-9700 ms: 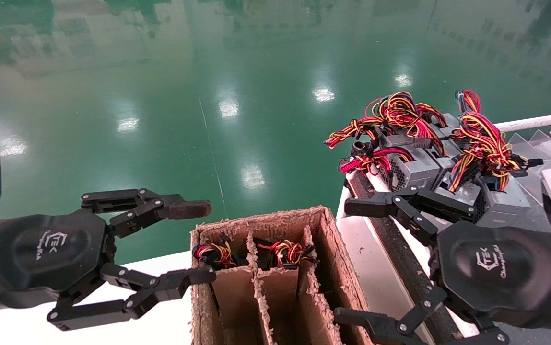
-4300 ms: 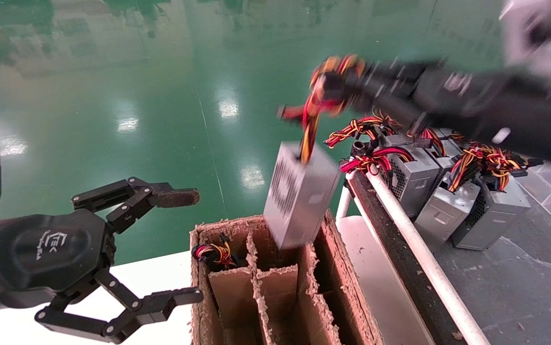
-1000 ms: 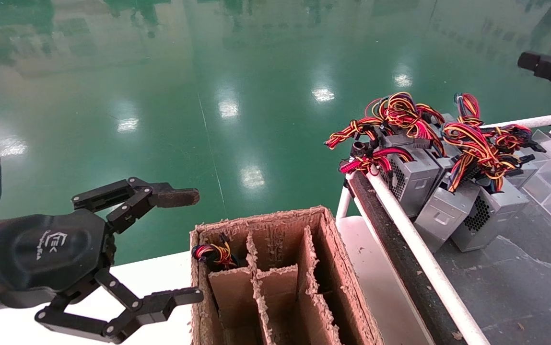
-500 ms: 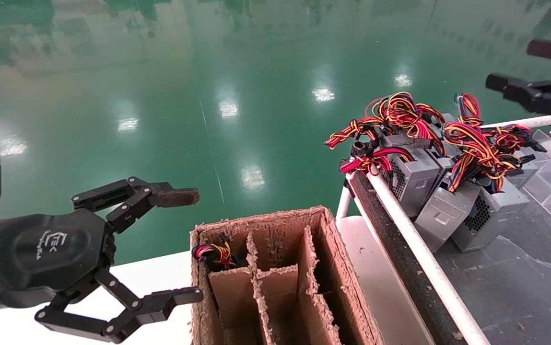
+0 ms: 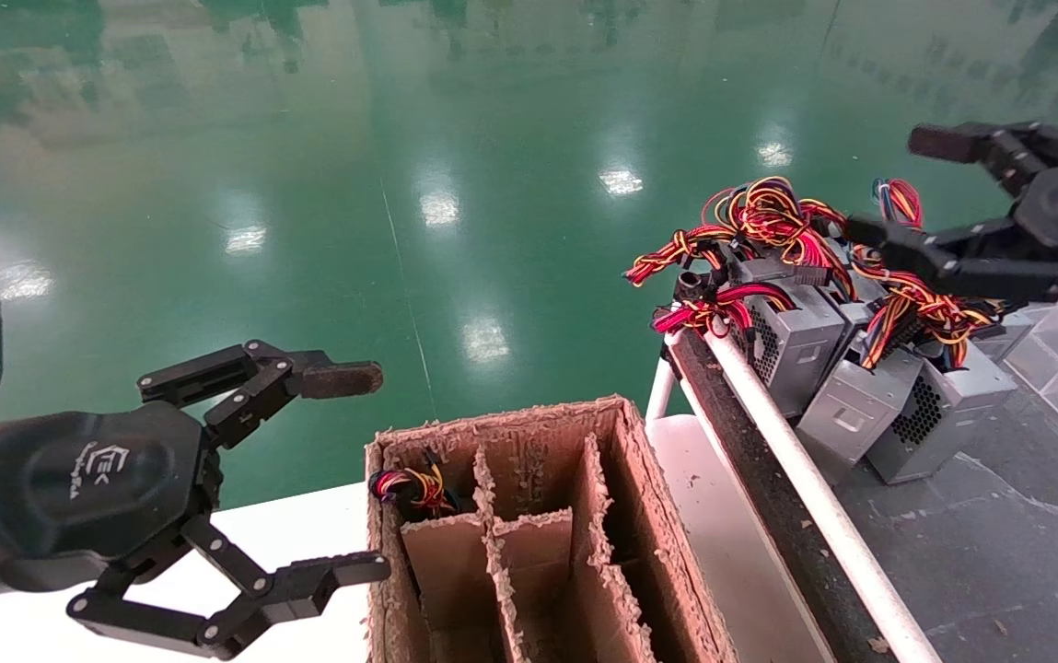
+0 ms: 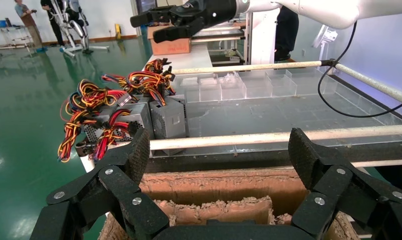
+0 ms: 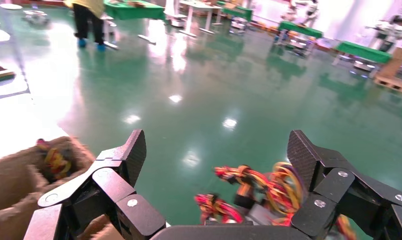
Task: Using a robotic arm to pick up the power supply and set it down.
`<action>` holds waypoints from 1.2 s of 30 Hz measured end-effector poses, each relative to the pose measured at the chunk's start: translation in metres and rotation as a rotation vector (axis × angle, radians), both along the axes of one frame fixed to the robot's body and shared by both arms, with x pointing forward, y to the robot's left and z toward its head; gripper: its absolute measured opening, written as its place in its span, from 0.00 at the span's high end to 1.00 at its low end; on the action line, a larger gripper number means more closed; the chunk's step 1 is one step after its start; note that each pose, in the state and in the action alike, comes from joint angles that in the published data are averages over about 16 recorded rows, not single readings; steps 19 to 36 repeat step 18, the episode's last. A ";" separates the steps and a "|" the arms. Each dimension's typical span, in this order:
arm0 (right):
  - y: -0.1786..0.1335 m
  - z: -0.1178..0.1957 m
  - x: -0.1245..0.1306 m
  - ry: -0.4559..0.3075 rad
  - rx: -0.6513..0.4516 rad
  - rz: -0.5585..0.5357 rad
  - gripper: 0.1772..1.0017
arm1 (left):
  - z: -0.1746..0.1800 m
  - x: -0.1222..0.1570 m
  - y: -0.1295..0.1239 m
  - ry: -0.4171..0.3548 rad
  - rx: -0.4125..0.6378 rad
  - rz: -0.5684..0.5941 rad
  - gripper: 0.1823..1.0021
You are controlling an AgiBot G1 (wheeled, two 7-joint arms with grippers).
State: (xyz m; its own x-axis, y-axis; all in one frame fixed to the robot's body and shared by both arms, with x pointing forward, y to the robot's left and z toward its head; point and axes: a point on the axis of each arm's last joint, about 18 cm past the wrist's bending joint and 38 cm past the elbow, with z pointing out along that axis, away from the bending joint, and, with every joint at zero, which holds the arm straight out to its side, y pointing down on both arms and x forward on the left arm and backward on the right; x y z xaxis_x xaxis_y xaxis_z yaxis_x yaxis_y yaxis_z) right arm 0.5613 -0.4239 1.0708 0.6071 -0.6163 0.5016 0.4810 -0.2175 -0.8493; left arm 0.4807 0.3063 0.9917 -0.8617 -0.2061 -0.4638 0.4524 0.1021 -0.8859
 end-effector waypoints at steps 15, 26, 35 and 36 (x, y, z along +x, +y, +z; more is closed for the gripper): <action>0.054 -0.030 -0.027 0.029 -0.071 0.195 0.00 | 0.000 0.000 0.000 0.000 0.000 0.000 0.00; 0.060 -0.034 -0.032 0.035 -0.078 0.220 0.00 | 0.000 0.000 0.000 0.000 0.000 0.000 0.00; 0.060 -0.034 -0.032 0.035 -0.078 0.220 0.00 | 0.000 0.000 0.000 0.000 0.000 0.000 0.00; 0.060 -0.034 -0.032 0.035 -0.078 0.220 0.00 | 0.000 0.000 0.000 0.000 0.000 0.000 0.00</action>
